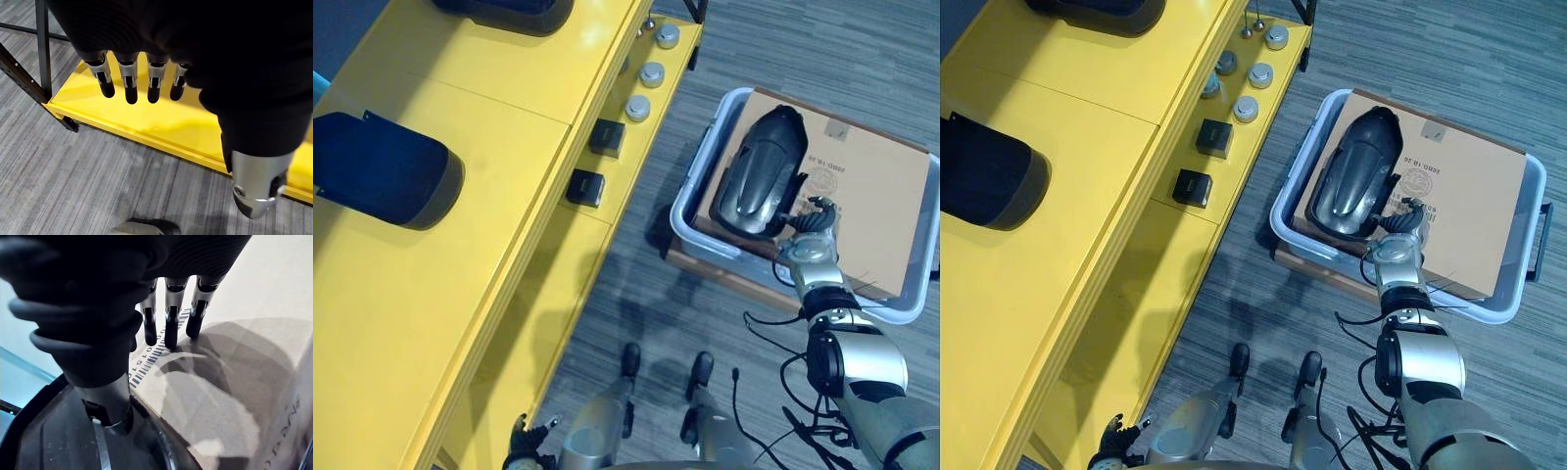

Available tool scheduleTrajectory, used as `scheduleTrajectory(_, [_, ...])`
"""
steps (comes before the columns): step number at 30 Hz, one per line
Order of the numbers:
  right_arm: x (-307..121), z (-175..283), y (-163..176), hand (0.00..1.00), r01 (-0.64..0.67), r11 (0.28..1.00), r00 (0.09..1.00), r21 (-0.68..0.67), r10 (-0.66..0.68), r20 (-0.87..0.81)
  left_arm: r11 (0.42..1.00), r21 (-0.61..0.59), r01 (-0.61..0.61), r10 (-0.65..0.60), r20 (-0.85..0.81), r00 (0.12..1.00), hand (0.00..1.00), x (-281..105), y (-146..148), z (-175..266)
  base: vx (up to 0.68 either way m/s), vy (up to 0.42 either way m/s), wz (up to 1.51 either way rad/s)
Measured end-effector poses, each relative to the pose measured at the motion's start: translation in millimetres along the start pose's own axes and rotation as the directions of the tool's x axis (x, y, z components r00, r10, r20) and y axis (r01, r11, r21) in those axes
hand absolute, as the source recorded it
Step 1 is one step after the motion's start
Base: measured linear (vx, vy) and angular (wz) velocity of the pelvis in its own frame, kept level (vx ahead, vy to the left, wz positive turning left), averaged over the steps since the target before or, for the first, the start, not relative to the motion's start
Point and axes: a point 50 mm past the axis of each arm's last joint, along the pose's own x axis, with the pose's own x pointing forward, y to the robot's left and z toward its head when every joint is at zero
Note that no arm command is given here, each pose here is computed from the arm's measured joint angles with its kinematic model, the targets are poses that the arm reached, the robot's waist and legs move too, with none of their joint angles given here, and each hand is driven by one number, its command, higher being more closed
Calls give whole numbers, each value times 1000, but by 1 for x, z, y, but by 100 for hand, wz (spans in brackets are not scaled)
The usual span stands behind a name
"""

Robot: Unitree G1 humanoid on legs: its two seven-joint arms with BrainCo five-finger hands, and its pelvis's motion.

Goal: Walk over and take plastic housings, then place them on the shelf

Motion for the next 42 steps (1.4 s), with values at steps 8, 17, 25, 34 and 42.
scheduleTrajectory(8, [-5, -15, 11, 100, -58, 998, 996, 25, 60, -61, 1000, 4, 0, 0, 5, 1000, 0, 2, 2, 2, 16, 8, 0])
scheduleTrajectory(17, [-18, -31, -5, 100, 2, 999, 999, 37, -3, 35, 1000, 14, -12, 13, -16, 1000, 0, 3, 8, 0, 4, 6, -4])
scheduleTrajectory(25, [-53, -54, -25, 100, 148, 987, 982, 61, -154, 109, 999, -21, -32, 32, 4, 999, 0, 3, 11, 5, -1, -1, -4])
scheduleTrajectory(34, [-87, -44, -47, 100, 274, 950, 922, 148, -304, 241, 996, -56, 65, -41, 359, 933, 0, -23, -16, 76, -39, -5, 0])
scheduleTrajectory(42, [-126, -3, -40, 100, 245, 937, 830, 251, -336, 445, 960, -176, 219, 9, 798, 603, 0, -98, -15, 176, 35, -8, -1])
